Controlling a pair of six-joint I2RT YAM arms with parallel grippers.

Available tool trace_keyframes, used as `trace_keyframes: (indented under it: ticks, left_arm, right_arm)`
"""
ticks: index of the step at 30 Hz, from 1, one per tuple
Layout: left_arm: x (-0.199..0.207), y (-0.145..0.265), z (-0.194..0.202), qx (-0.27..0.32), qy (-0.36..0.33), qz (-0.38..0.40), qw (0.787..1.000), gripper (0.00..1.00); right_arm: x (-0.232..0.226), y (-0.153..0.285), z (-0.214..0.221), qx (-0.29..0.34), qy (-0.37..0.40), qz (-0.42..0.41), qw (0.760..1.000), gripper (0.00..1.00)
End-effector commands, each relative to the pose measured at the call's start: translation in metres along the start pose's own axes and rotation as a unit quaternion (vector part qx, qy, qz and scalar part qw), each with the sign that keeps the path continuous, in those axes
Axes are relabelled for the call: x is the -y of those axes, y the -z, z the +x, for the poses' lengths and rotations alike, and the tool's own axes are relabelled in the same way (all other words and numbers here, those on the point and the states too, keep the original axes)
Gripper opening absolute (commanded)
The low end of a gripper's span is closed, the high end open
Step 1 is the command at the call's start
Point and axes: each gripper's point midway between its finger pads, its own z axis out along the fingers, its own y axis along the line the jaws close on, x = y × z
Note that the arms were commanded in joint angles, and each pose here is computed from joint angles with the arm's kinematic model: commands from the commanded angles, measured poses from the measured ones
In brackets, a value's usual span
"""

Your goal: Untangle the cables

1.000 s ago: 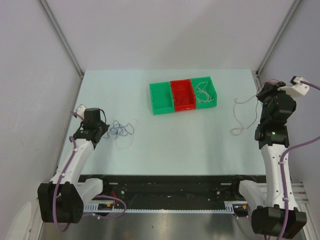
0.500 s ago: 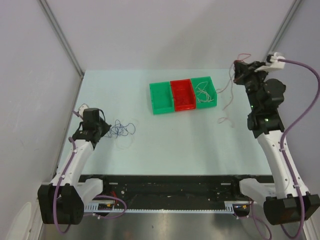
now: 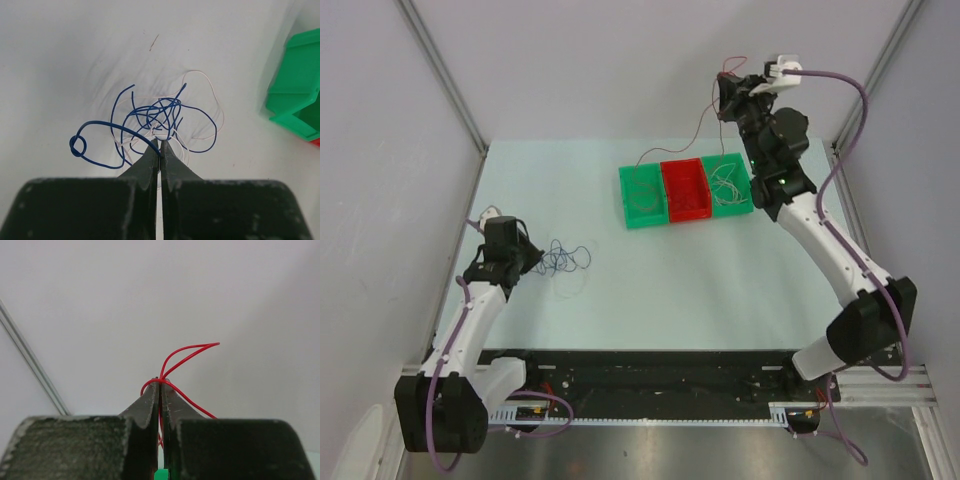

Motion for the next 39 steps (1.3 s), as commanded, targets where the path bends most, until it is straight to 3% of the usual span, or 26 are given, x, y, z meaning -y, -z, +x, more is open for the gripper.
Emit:
trace_keyframes:
  ticks: [1,5,10,15,19,28,39]
  left_arm:
    - [0.006,0.005,-0.006,0.009,-0.004,0.019,1.000,0.00]
    - [0.009,0.003,-0.004,0.002,-0.007,0.025,1.000,0.00]
    - [0.009,0.003,-0.003,0.002,-0.007,0.026,1.000,0.00]
    - [0.010,0.002,-0.004,0.001,-0.007,0.028,1.000,0.00]
    - [0.009,0.002,-0.003,0.001,-0.007,0.026,1.000,0.00]
    - [0.009,-0.001,0.002,-0.010,-0.008,0.028,1.000,0.01]
    - [0.015,-0.001,0.004,-0.017,-0.015,0.042,0.999,0.00]
  right_arm:
    - [-0.012,-0.034,-0.039,0.067,0.013,0.003,0.998,0.00]
    - [0.000,-0.069,-0.006,0.050,0.036,0.033,0.998,0.00]
    - [0.007,-0.092,-0.007,0.050,0.031,0.044,0.997,0.00]
    - [0.012,-0.097,-0.003,0.047,0.031,0.052,0.997,0.00]
    - [0.018,-0.090,0.028,0.020,0.034,0.057,0.998,0.00]
    - [0.031,-0.063,0.146,-0.083,0.064,0.055,0.993,0.00]
    - [0.048,-0.026,0.296,-0.228,0.033,0.073,0.970,0.00]
